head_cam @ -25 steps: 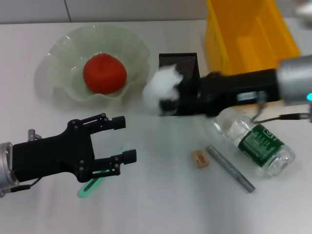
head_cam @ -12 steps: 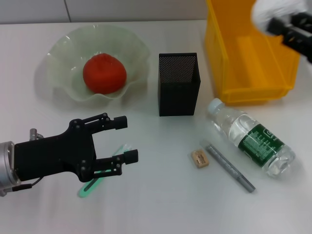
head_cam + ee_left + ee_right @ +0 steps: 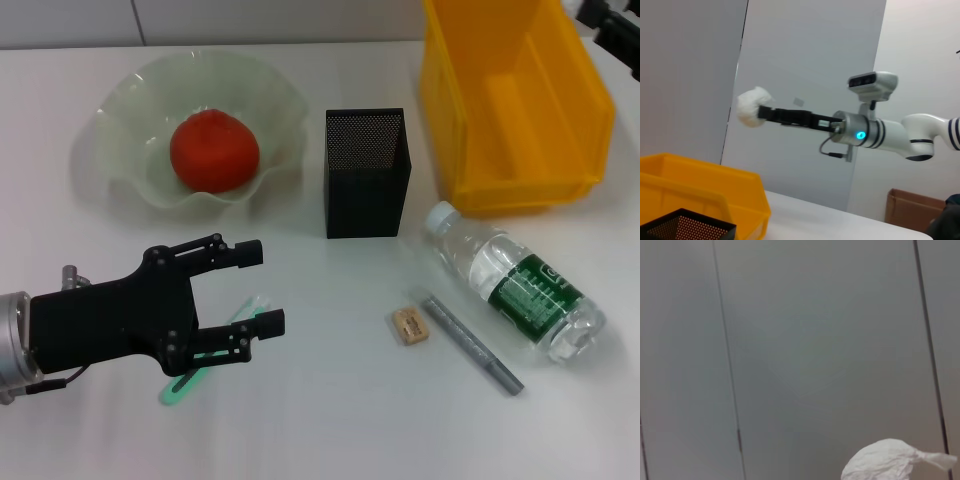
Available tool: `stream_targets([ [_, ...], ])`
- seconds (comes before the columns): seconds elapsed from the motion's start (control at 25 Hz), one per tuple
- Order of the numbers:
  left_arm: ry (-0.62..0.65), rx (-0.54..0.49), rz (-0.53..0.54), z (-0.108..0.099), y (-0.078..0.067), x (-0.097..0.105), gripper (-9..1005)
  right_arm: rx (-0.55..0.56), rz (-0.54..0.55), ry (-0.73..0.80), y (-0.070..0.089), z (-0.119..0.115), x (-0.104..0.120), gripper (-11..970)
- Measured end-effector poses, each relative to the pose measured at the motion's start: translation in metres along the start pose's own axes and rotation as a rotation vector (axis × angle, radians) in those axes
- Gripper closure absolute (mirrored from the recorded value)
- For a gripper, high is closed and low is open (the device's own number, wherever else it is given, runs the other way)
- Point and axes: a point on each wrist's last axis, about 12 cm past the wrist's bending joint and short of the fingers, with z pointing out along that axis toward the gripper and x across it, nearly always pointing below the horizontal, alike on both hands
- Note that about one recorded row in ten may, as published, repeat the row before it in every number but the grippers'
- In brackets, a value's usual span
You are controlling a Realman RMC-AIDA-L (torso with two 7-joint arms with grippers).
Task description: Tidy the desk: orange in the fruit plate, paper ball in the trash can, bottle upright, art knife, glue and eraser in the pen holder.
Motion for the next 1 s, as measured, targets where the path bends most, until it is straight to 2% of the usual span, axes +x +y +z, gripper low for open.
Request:
stream_targets([
  [0.24,0.0,0.001,-0.002,-0.001,-0.001,0.0,217,0.017,-0.027,0.095,-0.002,0.029,0.009,337],
  [0.6,0.001,0.001,0.001,0.0,0.0,0.0,218,-0.01,-0.042,0.124,0.003,0.039,0.011,288],
  [0.76,0.001,-0.001,0.001,0.0,0.0,0.0,218,-0.087,-0.011,0.093,0.011,0.035,0.002,272],
  [0.84,0.002,-0.001,0.001,0.0,0.001,0.0,218,-0.172,0.056,0.096,0.019,0.032,-0.011,272],
  [1.0,0.002,-0.001,0.001,0.0,0.001,0.0,218,-0.25,0.059,0.139,0.026,0.029,-0.027,272],
])
